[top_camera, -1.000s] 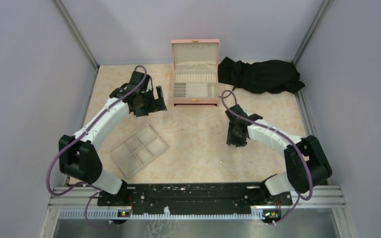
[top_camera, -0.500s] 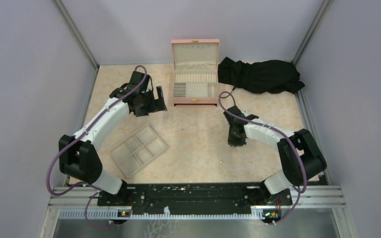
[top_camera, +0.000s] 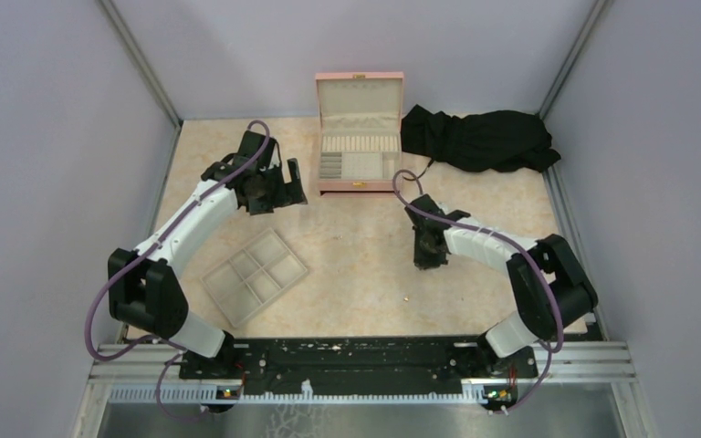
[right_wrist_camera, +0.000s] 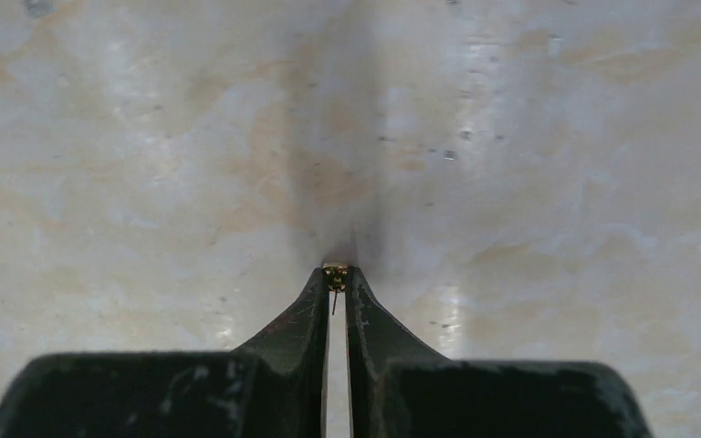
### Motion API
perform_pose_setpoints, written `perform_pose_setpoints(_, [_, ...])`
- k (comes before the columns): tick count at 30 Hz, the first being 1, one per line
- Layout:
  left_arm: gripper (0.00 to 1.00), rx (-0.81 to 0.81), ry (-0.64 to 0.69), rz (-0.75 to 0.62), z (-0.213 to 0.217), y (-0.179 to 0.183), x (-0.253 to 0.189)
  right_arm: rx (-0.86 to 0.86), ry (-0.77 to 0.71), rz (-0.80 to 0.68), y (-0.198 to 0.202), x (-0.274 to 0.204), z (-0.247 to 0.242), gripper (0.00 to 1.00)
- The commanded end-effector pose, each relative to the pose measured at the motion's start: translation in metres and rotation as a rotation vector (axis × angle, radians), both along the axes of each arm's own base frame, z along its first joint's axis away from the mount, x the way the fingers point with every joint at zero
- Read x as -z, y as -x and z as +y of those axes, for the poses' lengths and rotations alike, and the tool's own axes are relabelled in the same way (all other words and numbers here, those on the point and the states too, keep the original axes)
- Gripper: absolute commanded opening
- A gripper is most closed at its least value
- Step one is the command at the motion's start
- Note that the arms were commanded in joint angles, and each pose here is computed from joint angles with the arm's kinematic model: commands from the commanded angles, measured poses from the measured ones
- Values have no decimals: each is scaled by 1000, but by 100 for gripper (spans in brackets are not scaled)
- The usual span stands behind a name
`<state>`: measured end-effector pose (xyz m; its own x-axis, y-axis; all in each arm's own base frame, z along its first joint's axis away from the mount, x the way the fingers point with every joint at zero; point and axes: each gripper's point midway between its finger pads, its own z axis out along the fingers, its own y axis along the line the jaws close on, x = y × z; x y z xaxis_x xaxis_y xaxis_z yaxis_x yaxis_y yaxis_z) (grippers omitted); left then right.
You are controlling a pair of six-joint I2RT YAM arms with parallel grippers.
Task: Organize the mixed jewelry
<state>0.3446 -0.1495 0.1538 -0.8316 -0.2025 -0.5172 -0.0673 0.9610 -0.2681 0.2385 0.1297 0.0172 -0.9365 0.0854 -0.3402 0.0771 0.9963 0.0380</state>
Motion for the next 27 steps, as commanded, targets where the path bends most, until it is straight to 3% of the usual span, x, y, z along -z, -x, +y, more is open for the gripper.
perform_pose_setpoints(1, [98, -3, 12, -31, -1, 1, -7, -148, -83, -37, -12, -17, 49, 1])
perform_pose_setpoints(10, [98, -78, -10, 0, 18, -2, -6, -434, -110, -84, -22, -40, 143, 1])
perform_pose_setpoints(21, [98, -445, 19, 162, 140, 19, 17, -666, -270, -167, -23, -77, 238, 1])
perform_pose_setpoints(27, [98, -525, 59, 183, 165, 25, 16, -822, -354, -215, -13, -96, 292, 1])
